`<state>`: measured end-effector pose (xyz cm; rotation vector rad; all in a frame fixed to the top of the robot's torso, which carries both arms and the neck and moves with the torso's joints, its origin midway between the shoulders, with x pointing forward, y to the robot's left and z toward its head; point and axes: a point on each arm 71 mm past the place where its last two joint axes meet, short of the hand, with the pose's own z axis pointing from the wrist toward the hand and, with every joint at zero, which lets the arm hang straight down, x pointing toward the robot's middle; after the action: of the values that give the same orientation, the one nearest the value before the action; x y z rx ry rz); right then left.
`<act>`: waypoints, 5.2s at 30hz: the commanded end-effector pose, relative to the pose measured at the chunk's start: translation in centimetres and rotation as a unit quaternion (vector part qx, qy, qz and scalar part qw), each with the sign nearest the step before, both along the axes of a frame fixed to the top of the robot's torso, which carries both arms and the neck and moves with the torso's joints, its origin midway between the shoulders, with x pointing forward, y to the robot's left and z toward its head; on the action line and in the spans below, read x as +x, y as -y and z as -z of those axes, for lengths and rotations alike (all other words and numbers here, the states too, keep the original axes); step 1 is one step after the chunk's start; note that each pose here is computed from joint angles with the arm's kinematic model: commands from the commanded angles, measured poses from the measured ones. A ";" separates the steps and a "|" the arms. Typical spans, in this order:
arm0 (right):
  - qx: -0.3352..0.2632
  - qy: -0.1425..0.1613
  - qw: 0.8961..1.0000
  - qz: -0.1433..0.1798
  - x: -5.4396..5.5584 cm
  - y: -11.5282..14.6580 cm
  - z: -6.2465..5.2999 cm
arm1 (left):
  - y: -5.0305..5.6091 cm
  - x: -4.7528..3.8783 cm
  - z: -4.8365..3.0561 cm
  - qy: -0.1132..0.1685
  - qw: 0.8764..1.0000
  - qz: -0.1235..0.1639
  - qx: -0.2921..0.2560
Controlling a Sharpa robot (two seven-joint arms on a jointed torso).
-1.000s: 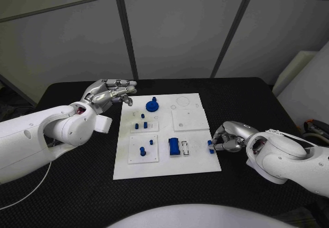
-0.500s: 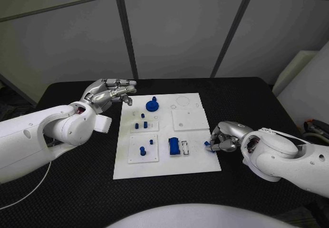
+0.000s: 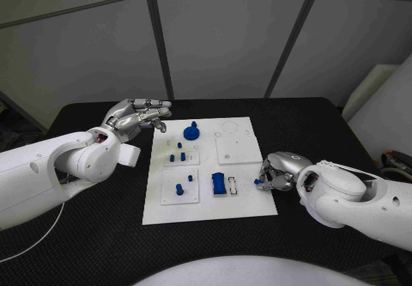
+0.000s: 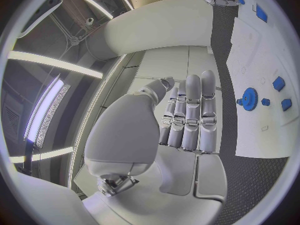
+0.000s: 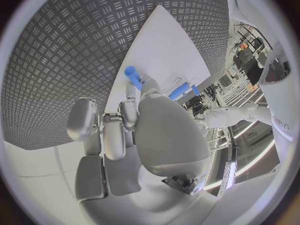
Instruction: Assemble the parts on the task board
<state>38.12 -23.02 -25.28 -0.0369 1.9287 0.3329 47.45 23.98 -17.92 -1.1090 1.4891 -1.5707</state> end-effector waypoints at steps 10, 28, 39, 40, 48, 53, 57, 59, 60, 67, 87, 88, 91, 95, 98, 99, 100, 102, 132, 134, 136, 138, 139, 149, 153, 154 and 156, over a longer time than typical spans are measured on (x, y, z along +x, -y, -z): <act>-0.041 -0.018 0.999 -0.001 -0.8 -0.3 0.8 | 0.1 -0.08 -0.15 0.003 1.000 0.005 -0.004; 0.070 0.010 0.996 0.047 -1.6 -1.5 -0.9 | 0.1 -0.10 -0.18 0.003 1.000 0.005 -0.004; 0.114 -0.001 0.992 0.054 -1.3 -3.2 -0.8 | 0.1 -0.12 -0.18 0.003 1.000 0.006 -0.005; 0.117 -0.003 0.992 0.054 -1.3 -3.4 -0.7 | 0.1 -0.12 -0.18 0.003 1.000 0.006 -0.005; 0.130 -0.024 0.990 0.055 -0.7 -4.7 0.0 | 0.3 -0.16 -0.19 0.003 1.000 0.010 -0.006; 0.129 -0.034 0.990 0.053 -0.5 -5.1 0.3 | 0.3 -0.18 -0.20 0.002 1.000 0.012 -0.007; 0.126 -0.041 0.990 0.051 -0.4 -5.3 0.5 | 0.3 -0.20 -0.20 0.002 1.000 0.012 -0.007; 0.124 -0.043 0.990 0.049 -0.4 -5.5 0.5 | 0.3 -0.21 -0.21 0.002 1.000 0.013 -0.007; 0.124 -0.045 0.990 0.048 -0.4 -5.5 0.5 | 0.3 -0.22 -0.21 0.001 1.000 0.013 -0.007; 0.122 -0.048 0.990 0.045 -0.4 -5.7 0.6 | 0.3 -0.25 -0.20 0.000 1.000 0.014 -0.006; 0.121 -0.050 0.990 0.045 -0.4 -5.8 0.7 | 0.3 -0.29 -0.17 -0.003 1.000 0.018 -0.006; 0.122 -0.049 0.990 0.045 -0.4 -5.9 0.7 | 0.3 -0.30 -0.16 -0.004 1.000 0.018 -0.006; 0.123 -0.048 0.990 0.044 -0.4 -5.9 0.6 | 0.3 -0.29 -0.16 -0.004 1.000 0.019 -0.006; 0.123 -0.046 0.990 0.042 -0.4 -6.0 0.6 | 0.3 -0.29 -0.15 -0.004 1.000 0.019 -0.006; 0.123 -0.046 0.990 0.041 -0.4 -6.0 0.6 | 0.3 -0.29 -0.14 -0.005 1.000 0.019 -0.006; 0.123 -0.046 0.990 0.041 -0.4 -6.0 0.6 | 0.3 -0.29 -0.14 -0.005 1.000 0.019 -0.006; 0.123 -0.045 0.991 0.040 -0.4 -5.9 0.6 | 0.3 -0.30 -0.14 -0.005 1.000 0.019 -0.006; 0.123 -0.045 0.991 0.038 -0.5 -5.9 0.5 | 0.3 -0.30 -0.14 -0.006 1.000 0.019 -0.006; 0.125 -0.026 0.992 0.012 -0.1 -5.3 0.5 | 0.3 -0.25 -0.10 -0.005 1.000 0.019 -0.005; 0.132 -0.019 0.991 0.009 -0.3 -5.2 0.3 | 0.3 -0.25 -0.10 -0.005 1.000 0.019 -0.006; 0.145 -0.012 0.989 0.008 -0.4 -5.1 0.0 | 0.3 -0.25 -0.11 -0.005 1.000 0.019 -0.006; 0.164 -0.004 0.986 0.009 -0.5 -4.9 -0.2 | 0.3 -0.23 -0.11 -0.004 1.000 0.018 -0.006; 0.176 -0.001 0.984 0.010 -0.5 -4.7 -0.4 | 0.3 -0.23 -0.11 -0.004 1.000 0.017 -0.006; 0.360 0.002 0.933 0.019 2.5 -3.0 -1.8 | 0.0 0.49 0.05 0.005 1.000 -0.008 -0.003; 0.455 -0.038 0.888 0.047 5.3 -2.3 -1.6 | -0.5 1.40 0.37 0.007 0.999 -0.038 -0.006; 0.476 -0.043 0.877 0.054 6.0 -2.1 -1.5 | -0.6 1.65 0.46 0.008 0.999 -0.045 -0.006; 0.507 -0.045 0.859 0.062 7.2 -1.9 -1.6 | -0.9 2.14 0.60 0.012 0.998 -0.058 -0.008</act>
<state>45.05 -21.20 -24.05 0.6020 1.6964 0.9872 49.28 24.42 -18.78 -1.1431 1.4510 -1.5240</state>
